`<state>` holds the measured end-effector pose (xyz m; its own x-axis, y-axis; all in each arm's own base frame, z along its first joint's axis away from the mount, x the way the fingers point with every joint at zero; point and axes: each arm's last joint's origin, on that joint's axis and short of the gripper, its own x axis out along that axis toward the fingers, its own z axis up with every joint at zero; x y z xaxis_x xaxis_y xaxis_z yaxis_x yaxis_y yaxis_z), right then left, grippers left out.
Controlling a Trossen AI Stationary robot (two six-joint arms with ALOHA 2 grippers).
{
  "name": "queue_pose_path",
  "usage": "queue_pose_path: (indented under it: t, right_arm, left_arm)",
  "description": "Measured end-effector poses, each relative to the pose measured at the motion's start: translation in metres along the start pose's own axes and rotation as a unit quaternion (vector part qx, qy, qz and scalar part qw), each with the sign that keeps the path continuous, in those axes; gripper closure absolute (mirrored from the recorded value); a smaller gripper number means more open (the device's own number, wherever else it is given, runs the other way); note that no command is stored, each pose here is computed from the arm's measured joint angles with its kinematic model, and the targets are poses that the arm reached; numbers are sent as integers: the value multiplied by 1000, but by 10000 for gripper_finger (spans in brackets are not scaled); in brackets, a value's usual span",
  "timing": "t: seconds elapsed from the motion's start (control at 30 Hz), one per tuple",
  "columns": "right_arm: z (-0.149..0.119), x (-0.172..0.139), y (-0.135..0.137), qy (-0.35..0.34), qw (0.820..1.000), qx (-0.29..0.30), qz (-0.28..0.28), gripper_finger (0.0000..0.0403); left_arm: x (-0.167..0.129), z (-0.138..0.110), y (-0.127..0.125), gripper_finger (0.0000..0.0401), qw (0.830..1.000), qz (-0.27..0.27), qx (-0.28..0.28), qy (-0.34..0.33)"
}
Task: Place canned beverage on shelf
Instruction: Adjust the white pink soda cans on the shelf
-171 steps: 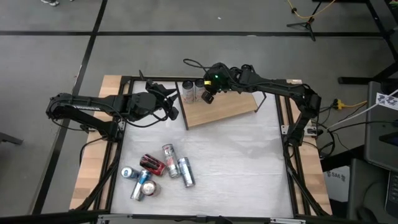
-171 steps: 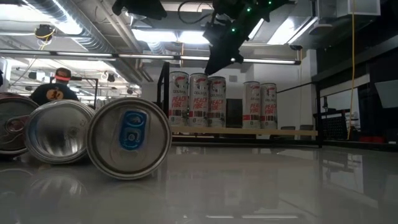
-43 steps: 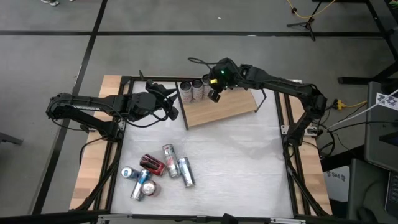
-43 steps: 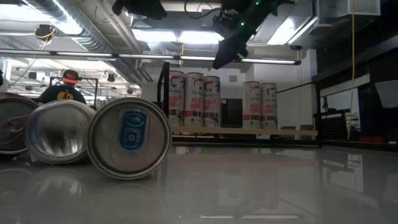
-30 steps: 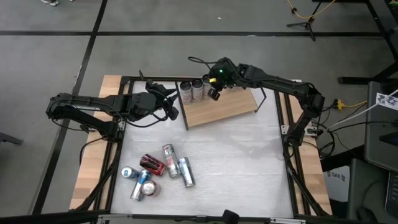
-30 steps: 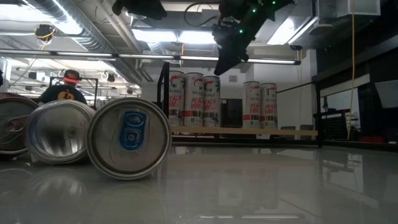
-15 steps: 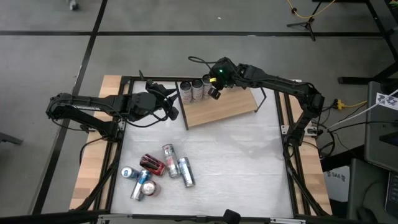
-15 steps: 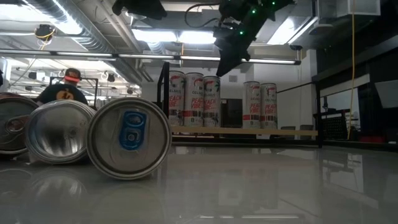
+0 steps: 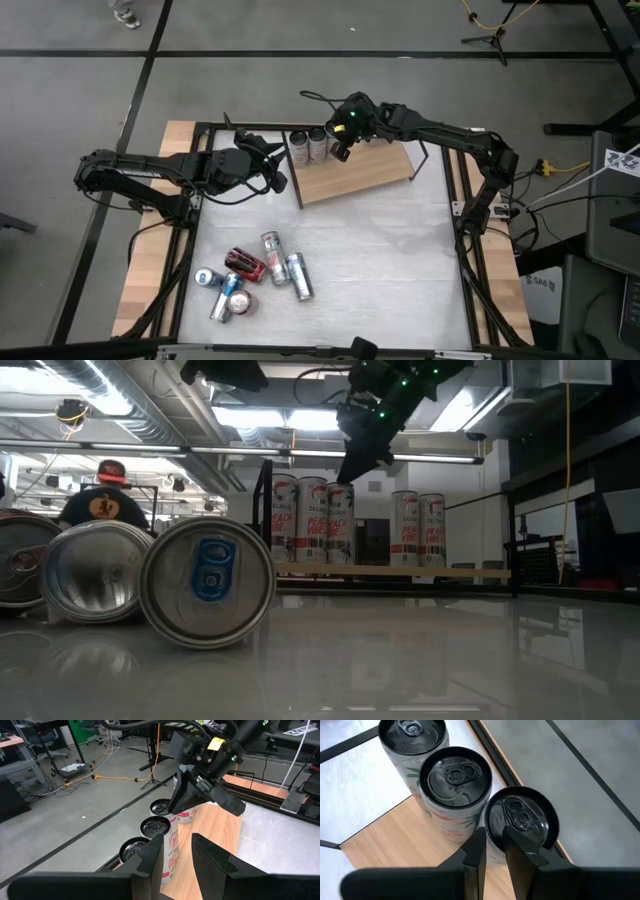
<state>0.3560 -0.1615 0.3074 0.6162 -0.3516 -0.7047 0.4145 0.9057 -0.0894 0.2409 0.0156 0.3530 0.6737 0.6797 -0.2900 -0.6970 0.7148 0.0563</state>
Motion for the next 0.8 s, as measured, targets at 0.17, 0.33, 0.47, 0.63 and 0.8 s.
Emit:
queue_pose_path:
  t: [0.17,0.33,0.47,0.63,0.8]
  right_arm:
    - [0,0,0,2,1000,0,-10,337]
    - [-2,0,-1,12,999,-2,-37,337]
    - [-3,0,-2,21,999,-3,-39,337]
    - [-5,-1,-2,31,999,-4,-38,337]
    - [-4,-7,-1,24,999,-3,-28,337]
  left_arm:
    - [0,0,0,309,1000,0,0,0]
    - [0,0,0,309,1000,0,0,0]
    - [0,0,0,309,1000,0,0,0]
    - [0,0,0,309,1000,0,0,0]
    - [0,0,0,309,1000,0,0,0]
